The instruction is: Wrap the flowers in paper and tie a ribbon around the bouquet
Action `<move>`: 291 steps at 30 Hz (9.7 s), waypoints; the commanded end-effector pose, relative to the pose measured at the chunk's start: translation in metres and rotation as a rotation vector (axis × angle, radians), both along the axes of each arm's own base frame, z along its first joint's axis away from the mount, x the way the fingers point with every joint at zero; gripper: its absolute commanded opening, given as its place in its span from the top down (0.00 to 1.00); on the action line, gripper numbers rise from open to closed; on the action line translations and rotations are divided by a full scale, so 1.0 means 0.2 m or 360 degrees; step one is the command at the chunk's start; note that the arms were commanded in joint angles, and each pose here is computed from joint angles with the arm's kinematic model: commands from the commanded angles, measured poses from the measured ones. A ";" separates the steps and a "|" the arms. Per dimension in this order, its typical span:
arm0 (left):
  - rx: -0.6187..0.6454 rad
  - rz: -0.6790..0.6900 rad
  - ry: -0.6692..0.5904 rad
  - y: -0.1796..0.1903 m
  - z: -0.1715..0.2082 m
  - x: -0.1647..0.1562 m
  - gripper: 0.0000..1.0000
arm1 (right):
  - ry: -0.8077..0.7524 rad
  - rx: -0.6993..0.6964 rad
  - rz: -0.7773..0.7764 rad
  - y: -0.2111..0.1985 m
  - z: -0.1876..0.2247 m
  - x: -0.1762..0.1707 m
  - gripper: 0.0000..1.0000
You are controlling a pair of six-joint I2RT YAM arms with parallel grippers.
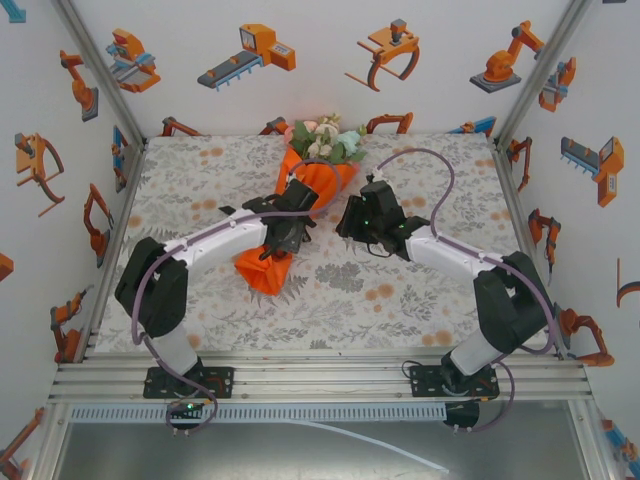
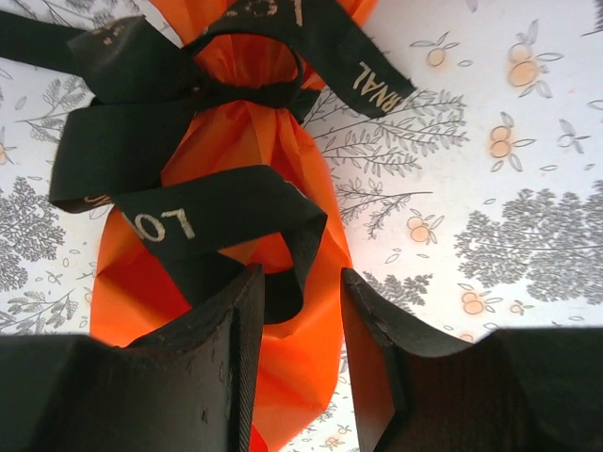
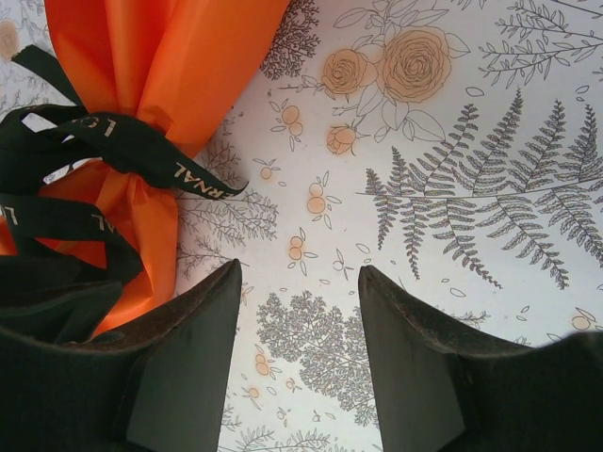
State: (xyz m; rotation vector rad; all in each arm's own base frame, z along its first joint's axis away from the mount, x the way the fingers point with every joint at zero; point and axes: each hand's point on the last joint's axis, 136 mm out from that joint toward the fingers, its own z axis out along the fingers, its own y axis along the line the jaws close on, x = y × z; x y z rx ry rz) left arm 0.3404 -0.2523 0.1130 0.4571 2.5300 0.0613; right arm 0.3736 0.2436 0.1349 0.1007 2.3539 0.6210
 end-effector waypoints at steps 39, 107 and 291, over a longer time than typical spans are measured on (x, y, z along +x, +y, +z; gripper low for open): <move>-0.0769 0.0654 -0.0001 0.37 0.21 0.25 1.00 | -0.0402 -0.0019 0.0496 0.53 0.24 0.12 0.52; -0.1255 0.0521 0.0237 0.03 -0.01 0.58 1.00 | -0.0418 0.0230 0.0745 0.69 0.23 -0.03 0.60; -0.1072 0.0169 0.0224 0.36 -0.03 0.72 0.40 | -0.0484 0.0027 0.0434 0.28 0.25 0.06 1.00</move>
